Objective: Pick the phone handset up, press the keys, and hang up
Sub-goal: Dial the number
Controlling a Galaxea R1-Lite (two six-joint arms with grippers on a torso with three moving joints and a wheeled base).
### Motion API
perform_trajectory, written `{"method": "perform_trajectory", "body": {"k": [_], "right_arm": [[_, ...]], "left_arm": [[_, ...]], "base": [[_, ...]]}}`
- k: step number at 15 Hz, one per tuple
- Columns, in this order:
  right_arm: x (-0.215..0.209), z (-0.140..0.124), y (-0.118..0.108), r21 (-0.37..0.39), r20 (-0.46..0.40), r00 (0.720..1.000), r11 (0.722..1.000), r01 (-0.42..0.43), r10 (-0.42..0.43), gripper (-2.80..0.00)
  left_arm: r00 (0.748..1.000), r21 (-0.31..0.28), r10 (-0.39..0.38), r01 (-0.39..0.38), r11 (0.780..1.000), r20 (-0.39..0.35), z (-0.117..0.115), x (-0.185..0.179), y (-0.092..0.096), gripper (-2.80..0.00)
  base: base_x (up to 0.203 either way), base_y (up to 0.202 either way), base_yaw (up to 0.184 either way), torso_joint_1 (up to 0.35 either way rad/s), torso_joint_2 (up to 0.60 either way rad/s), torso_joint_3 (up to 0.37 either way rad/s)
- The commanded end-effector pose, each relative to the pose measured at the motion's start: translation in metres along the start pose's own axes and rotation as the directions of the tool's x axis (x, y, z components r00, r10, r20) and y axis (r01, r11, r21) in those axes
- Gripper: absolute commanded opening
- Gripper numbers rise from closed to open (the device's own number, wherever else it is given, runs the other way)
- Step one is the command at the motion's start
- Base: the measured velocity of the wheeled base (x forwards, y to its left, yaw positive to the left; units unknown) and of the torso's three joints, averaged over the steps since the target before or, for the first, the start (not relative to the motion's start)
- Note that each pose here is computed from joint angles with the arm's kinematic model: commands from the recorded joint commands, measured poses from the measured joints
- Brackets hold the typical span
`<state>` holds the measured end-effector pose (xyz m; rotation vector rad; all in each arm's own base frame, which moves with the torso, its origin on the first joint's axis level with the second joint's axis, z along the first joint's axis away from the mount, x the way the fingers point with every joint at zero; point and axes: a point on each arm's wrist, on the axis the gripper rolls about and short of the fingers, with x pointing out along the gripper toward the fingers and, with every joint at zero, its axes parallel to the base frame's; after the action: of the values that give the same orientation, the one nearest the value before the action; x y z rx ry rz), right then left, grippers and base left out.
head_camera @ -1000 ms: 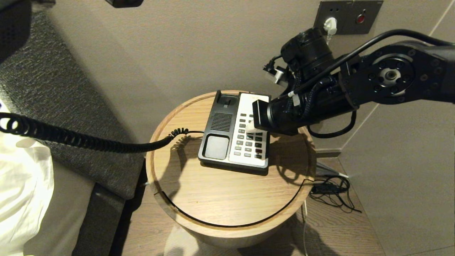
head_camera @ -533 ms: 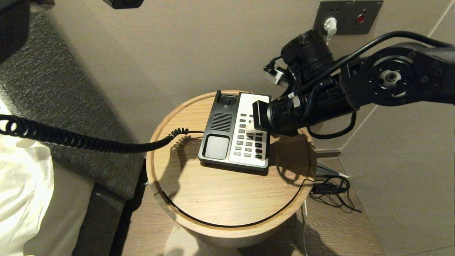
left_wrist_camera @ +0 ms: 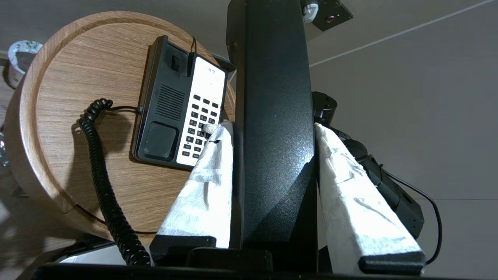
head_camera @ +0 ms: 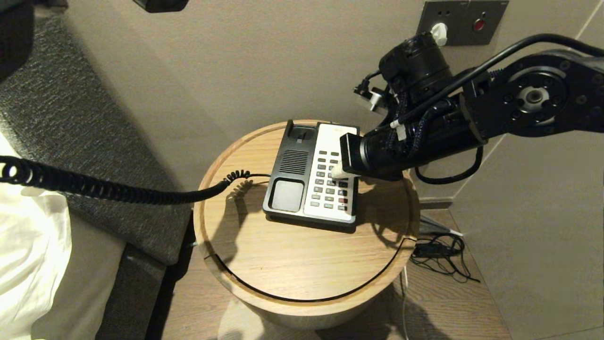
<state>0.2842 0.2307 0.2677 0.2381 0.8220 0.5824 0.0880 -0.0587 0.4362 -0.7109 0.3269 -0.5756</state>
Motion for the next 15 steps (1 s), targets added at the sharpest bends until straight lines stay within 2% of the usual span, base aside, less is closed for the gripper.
{"method": "perform_trajectory", "body": {"k": [1,7,15], "right_arm": [[0.0,-0.003,0.004,-0.006,-0.011,1.0,1.0,-0.012,0.012,-2.8],[0.007,-0.012,0.006,-0.013,-0.045,0.999,1.0,-0.007,0.006,-2.8],[0.012,-0.013,0.003,-0.016,-0.049,0.999,1.0,0.002,-0.002,-2.8]], "left_arm": [[1.0,-0.005,0.007,-0.007,1.0,-0.004,-0.001,0.0,0.001,-2.8],[1.0,-0.007,-0.002,0.002,1.0,-0.01,-0.001,-0.002,0.001,-2.8],[1.0,-0.008,0.0,0.0,1.0,-0.01,-0.002,-0.004,0.003,-2.8]], "base": [[0.0,0.0,0.0,0.0,0.0,0.0],[0.0,0.0,0.0,0.0,0.0,0.0],[0.0,0.0,0.0,0.0,0.0,0.0]]}}
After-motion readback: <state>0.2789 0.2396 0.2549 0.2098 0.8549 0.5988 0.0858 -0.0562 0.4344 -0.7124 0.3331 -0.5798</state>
